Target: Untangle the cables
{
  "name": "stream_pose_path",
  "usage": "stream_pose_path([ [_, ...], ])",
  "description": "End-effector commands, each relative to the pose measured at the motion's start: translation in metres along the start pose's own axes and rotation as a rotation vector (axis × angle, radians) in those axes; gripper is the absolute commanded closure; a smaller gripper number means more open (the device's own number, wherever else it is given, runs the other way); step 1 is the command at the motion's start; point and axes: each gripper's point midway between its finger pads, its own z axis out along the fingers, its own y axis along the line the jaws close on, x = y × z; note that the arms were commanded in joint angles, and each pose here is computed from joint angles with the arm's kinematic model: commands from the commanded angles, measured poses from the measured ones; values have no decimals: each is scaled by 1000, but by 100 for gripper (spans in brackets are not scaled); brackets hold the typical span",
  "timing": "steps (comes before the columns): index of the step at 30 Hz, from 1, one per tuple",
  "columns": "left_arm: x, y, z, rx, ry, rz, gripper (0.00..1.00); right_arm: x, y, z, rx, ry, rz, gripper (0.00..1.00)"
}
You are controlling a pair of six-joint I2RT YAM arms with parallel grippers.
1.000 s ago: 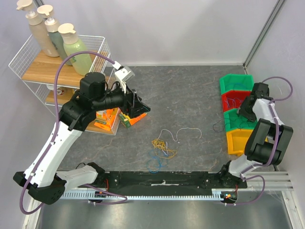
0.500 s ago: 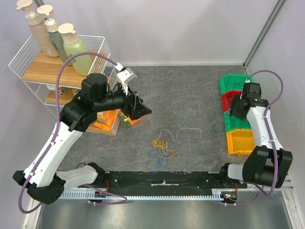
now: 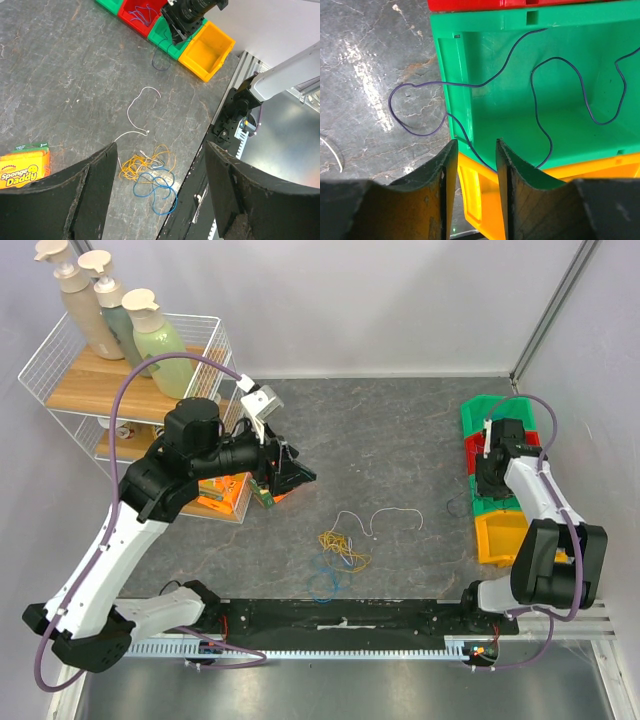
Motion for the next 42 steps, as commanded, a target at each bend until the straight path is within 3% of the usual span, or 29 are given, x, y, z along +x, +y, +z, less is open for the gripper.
stream_pose_path([
  [1, 1, 1, -5, -15, -6, 52, 23, -8, -5, 11, 30, -10, -32, 58],
  [7, 2, 3, -5, -22, -4, 52, 23, -11, -4, 16, 28, -1, -30, 76],
  [11, 3, 3, -3, -20, 1, 46, 23, -12, -7, 15, 41, 5, -25, 99],
  [18, 5, 4, -1, -16, 5, 40, 23, -31, -26, -4, 25, -112, 130, 100],
  [28, 8, 5, -1, -24, 11, 44, 23, -28, -67, 40, 67, -40, 304, 100],
  [33, 7, 7, -2, -32, 8, 45, 23, -29, -87, 63, 167, 31, 288, 100],
  [39, 10, 9, -1, -38, 14, 38, 23, -43, -84, 61, 138, 0, 333, 100],
  [42, 11, 9, -1, -35, 15, 35, 23, -33, -96, 54, 219, 13, 335, 100],
])
